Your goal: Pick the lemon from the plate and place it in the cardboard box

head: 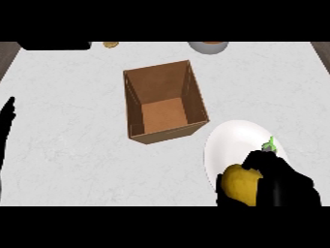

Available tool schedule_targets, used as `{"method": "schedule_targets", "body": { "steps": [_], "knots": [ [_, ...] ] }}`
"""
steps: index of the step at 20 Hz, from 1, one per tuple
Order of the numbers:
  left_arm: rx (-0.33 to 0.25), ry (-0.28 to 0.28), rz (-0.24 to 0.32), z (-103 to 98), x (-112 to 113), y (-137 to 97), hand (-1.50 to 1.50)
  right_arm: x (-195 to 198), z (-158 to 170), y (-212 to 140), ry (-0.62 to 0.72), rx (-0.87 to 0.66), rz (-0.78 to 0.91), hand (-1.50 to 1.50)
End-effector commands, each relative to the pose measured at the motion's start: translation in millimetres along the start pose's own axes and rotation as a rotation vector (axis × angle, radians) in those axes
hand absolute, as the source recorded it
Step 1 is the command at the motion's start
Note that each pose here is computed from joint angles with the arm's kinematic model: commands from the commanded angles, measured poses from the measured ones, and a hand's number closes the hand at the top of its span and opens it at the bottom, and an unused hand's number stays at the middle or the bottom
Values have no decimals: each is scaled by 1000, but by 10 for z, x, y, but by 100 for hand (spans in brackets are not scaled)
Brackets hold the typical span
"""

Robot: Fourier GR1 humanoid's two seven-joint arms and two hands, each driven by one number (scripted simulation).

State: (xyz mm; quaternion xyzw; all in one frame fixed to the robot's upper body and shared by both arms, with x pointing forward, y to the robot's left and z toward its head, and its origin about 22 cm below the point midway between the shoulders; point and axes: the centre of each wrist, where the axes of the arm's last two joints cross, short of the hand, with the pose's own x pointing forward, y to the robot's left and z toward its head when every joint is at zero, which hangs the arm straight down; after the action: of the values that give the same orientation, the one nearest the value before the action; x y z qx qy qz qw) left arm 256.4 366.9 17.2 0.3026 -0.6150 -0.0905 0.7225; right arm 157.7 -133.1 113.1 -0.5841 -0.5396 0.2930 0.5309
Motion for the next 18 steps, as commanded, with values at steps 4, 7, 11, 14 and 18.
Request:
{"method": "schedule_targets", "body": {
  "steps": [4,7,11,14,18],
  "knots": [
    [-19,-15,3,-109,229,-120,0,567,-145,-278,-71,-17,-141,150],
    [-33,-21,6,11,14,-159,0,788,-431,-279,-44,-19,-228,150],
    [-35,-24,8,84,16,-178,0,1053,-703,-394,-32,-26,-296,150],
    [-29,-41,4,-179,196,-91,0,1150,-984,-148,6,-1,-366,150],
    [-44,-36,4,-49,64,-259,0,1340,-1312,-122,51,50,-404,150]
  ]
}}
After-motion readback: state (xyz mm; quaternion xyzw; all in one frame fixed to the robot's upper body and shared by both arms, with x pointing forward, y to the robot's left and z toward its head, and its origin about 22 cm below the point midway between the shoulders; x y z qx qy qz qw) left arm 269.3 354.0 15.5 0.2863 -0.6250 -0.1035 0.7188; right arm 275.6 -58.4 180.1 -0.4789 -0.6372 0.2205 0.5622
